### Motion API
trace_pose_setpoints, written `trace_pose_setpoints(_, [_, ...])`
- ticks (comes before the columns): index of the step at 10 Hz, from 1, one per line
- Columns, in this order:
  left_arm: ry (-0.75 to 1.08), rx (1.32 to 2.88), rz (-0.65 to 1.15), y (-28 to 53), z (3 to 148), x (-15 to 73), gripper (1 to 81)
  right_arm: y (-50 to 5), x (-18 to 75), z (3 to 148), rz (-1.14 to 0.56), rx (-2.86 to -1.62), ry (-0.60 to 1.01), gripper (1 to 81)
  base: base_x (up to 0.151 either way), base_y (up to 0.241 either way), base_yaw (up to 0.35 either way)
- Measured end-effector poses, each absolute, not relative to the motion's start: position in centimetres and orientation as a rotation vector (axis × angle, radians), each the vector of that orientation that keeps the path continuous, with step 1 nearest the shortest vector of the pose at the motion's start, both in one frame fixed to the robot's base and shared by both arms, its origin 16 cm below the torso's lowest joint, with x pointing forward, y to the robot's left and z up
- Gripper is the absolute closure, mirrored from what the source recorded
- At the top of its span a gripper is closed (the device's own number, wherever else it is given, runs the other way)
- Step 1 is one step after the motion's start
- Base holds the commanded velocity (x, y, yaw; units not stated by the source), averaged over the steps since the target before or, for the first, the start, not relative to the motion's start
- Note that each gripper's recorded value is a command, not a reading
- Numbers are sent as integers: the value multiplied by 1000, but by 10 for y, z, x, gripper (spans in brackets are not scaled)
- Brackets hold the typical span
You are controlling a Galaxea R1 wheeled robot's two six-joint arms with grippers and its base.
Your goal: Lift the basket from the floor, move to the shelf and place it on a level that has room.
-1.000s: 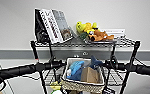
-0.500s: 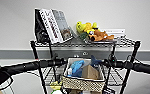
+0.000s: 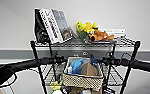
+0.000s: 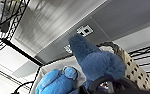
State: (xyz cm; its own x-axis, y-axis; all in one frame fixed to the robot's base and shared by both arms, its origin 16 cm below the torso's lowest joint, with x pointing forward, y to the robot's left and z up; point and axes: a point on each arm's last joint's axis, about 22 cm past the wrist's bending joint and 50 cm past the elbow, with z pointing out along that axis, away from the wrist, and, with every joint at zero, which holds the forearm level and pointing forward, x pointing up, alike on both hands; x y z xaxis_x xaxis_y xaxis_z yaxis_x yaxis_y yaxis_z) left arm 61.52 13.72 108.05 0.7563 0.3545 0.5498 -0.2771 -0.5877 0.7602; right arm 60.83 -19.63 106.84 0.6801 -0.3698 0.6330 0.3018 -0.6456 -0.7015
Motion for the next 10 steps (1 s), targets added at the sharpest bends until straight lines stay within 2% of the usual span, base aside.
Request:
trace_pose_setpoints(5, [82, 2061, 858, 136, 1067, 632, 811, -196, 616, 1063, -1001, -2053, 62, 811, 0, 0, 0])
trace_pose_setpoints(6, [93, 2049, 876, 139, 1067, 634, 10, -196, 616, 1063, -1007, -2046, 67, 811, 0, 0, 0])
trace_pose_setpoints(7, [86, 2027, 906, 140, 1079, 637, 10, -194, 615, 1059, -1000, -2046, 69, 811, 0, 0, 0])
trace_pose_setpoints(8, [76, 2014, 911, 137, 1085, 635, 10, -193, 615, 1060, -1031, -2038, 41, 10, 0, 0, 0])
trace_pose_setpoints(10, [70, 2013, 902, 141, 1084, 627, 10, -184, 611, 1066, -1032, -2022, 21, 10, 0, 0, 0])
